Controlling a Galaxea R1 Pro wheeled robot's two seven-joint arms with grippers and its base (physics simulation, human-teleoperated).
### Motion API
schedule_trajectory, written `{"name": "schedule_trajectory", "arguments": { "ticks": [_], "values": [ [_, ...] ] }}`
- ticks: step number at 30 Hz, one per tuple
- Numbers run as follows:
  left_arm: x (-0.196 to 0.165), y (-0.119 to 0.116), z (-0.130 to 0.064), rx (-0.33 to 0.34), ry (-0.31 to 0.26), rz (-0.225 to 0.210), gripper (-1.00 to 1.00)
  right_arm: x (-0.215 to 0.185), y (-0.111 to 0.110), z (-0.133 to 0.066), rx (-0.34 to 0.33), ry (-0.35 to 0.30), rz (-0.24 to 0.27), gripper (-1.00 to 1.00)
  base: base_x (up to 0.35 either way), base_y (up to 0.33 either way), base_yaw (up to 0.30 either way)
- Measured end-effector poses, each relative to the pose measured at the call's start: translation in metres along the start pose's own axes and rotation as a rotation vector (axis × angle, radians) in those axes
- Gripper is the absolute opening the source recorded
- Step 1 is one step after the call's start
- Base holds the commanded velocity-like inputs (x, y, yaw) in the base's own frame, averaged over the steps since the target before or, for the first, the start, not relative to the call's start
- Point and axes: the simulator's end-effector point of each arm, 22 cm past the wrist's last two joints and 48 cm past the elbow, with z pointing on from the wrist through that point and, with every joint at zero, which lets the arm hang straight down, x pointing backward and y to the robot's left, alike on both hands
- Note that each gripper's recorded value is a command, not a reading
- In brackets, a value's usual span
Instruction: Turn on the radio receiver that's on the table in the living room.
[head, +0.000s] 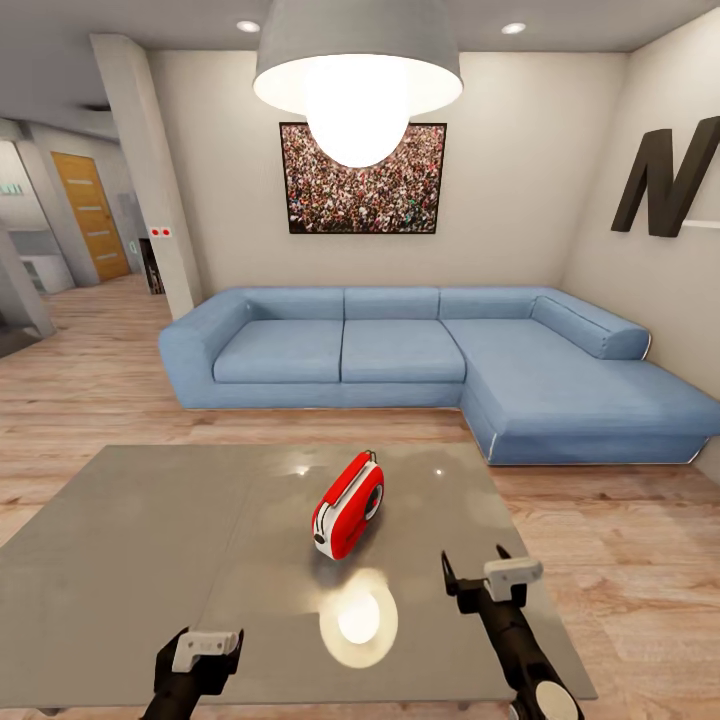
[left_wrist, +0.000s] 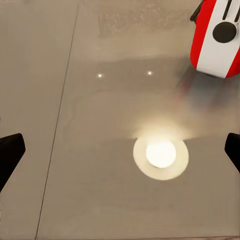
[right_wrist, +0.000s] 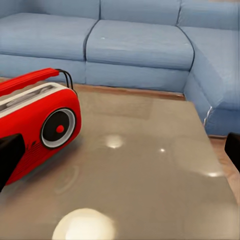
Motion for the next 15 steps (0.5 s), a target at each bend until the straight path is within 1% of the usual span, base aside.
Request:
{"name": "schedule_trajectory", "arguments": {
  "ticks": [4,5,7,15],
  "values": [
    [-0.005,0.001,0.0,-0.003,-0.01,0.0,1.0,-0.006,0.0,0.0,0.003,-0.011,0.003,1.0,0.0,0.0,0.0],
    [-0.019,0.003,0.0,-0.006,-0.04,0.0,1.0,-0.008,0.0,0.0,0.003,-0.014,0.002,1.0,0.0,0.0,0.0],
    [-0.024,0.003,0.0,-0.006,-0.049,0.0,1.0,-0.008,0.0,0.0,0.003,-0.013,0.002,1.0,0.0,0.0,0.0],
    [-0.03,0.002,-0.001,-0.004,-0.063,0.001,1.0,-0.008,-0.001,0.0,0.004,-0.013,0.001,1.0,0.0,0.0,0.0]
  ]
}}
